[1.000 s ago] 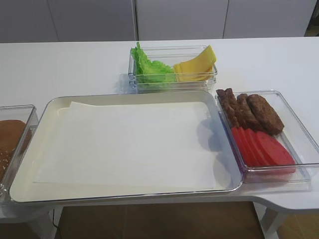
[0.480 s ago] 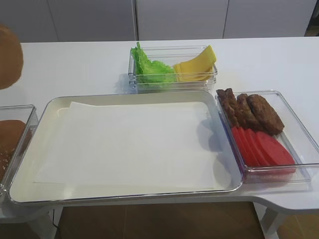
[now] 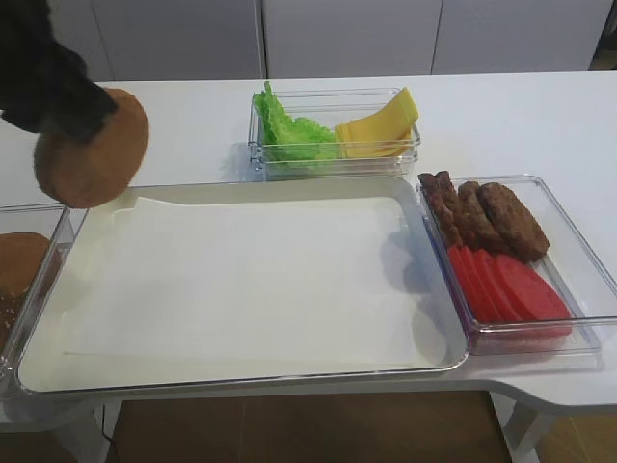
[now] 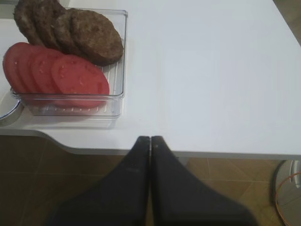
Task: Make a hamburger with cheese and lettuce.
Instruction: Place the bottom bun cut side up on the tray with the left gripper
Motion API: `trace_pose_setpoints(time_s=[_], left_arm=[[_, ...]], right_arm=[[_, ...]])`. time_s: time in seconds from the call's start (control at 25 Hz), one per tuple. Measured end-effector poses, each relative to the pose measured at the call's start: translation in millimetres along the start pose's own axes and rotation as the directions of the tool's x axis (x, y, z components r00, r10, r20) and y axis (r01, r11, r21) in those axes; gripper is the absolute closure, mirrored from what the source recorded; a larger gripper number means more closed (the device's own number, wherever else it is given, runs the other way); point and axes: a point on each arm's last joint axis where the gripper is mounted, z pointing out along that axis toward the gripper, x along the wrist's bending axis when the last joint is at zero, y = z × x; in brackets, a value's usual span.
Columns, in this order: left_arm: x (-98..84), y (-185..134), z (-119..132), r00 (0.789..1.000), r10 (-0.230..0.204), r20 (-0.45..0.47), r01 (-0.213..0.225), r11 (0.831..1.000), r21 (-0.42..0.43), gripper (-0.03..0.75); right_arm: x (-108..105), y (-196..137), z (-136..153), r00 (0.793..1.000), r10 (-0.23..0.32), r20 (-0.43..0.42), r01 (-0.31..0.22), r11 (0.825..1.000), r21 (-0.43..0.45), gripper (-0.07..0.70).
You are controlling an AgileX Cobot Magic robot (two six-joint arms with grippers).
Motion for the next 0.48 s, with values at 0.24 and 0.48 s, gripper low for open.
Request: trace_pose_setpoints(time_s=[0.24,0.48], left_arm=[[-58.8,11,27,0.987,0.141,-0.072,-0.140,0.990,0.018,0.580],[-98.9,14,49,0.960,0.227,-0.163,-0.228,0.974,0.015,0.580]], right_arm=[[0,0,0,1.000,0.000,0.000,0.000,1.000,0.000,0.635],[0,0,0,1.000,0.000,0.000,0.000,1.000,0.000,0.635]])
